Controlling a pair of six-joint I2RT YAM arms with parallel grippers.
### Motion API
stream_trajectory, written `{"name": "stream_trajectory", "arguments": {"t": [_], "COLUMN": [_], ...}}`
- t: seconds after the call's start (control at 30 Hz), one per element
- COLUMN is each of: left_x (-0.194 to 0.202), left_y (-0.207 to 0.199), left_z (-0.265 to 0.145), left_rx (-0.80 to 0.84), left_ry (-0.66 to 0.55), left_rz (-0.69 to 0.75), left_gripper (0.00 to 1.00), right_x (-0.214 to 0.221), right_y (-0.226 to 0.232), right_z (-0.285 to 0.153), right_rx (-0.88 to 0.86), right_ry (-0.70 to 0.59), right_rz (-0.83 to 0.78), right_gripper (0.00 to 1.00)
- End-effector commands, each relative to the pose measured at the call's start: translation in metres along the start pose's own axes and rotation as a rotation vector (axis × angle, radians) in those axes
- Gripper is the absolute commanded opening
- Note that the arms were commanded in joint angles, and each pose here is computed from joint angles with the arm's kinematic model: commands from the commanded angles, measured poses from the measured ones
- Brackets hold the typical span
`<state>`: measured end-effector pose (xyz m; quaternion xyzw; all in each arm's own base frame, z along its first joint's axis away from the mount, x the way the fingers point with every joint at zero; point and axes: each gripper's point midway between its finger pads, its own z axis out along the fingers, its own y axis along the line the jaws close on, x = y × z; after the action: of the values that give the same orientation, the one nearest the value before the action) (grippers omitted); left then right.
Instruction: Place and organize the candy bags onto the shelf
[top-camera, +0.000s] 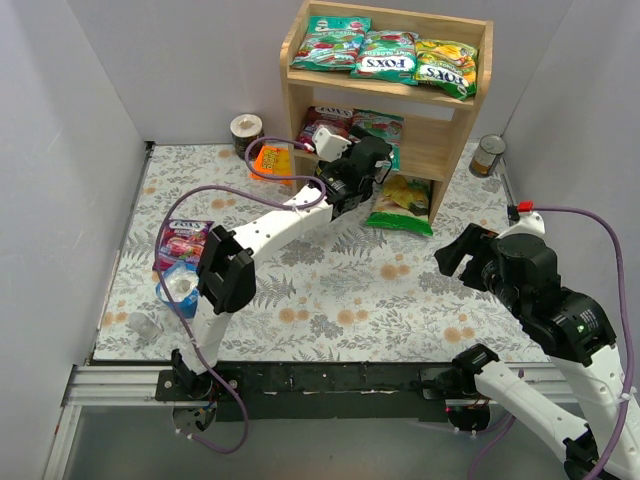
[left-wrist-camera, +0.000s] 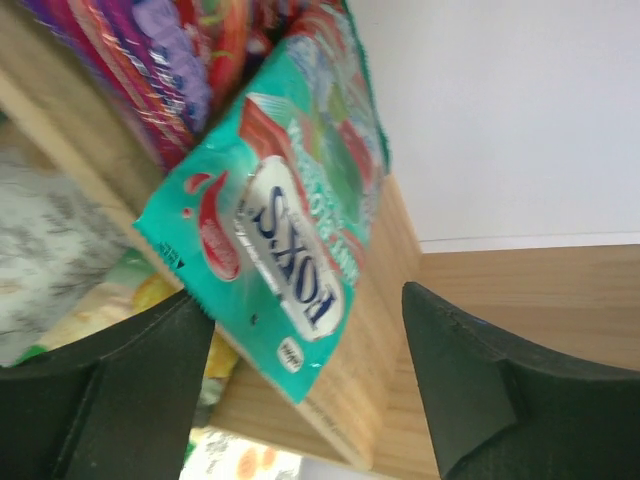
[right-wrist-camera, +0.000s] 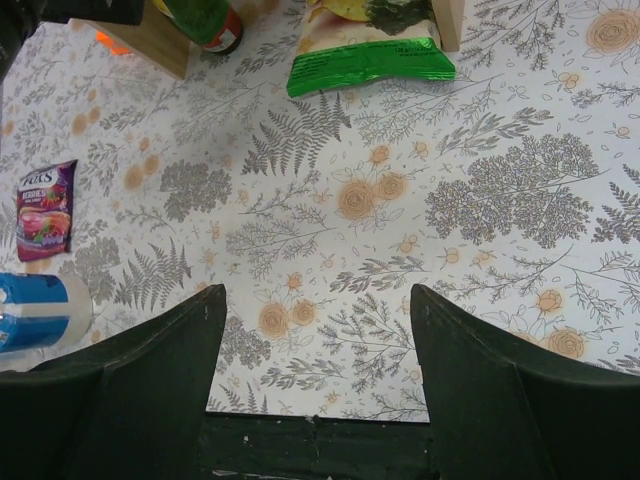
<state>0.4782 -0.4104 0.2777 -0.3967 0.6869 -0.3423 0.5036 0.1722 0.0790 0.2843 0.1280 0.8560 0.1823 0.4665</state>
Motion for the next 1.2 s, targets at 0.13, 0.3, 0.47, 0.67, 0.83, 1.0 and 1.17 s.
{"name": "stream_trajectory", "arguments": {"t": [0.13,0.3,0.47,0.67,0.83,1.0,1.17], "left_x": [-0.058,-0.113,-0.193,-0.31,-0.331,-0.362,-0.393], "left_y": [0.017,0.061,0.098,0.141,0.198,0.264,0.331], "left_z": [-0.063,-0.127,-0.165,-0.171,-0.138,-0.11,-0.099], "left_rx": [-0.164,-0.271,-0.275,-0.345,-0.497,-0.645,-0.721], "left_ry": [0.004,-0.007,-0.08,-0.177,-0.041,-0.014,0.003], "left_rz": [0.018,0.146,0.266,0.34,0.425,0.365,0.237], "left_gripper": [0.82,0.95,0.98,0.98,0.98,0.98,0.98], "right_x": [-0.02,-0.026,-0.02,-0.004,0.003,0.008,0.008], "right_y": [0.011,0.019,0.024,0.033,0.044,0.052,0.055], "right_z": [-0.002,0.003,0.015,0.04,0.062,0.076,0.081], "right_rx": [-0.031,-0.047,-0.059,-0.079,-0.096,-0.108,-0.11], "right_ry": [-0.055,-0.072,-0.061,-0.011,0.025,0.053,0.061], "right_rz": [-0.015,0.003,0.025,0.05,0.045,0.041,0.023], "right_gripper": [0.9,0.97,0.97,0.97,0.97,0.97,0.96]}}
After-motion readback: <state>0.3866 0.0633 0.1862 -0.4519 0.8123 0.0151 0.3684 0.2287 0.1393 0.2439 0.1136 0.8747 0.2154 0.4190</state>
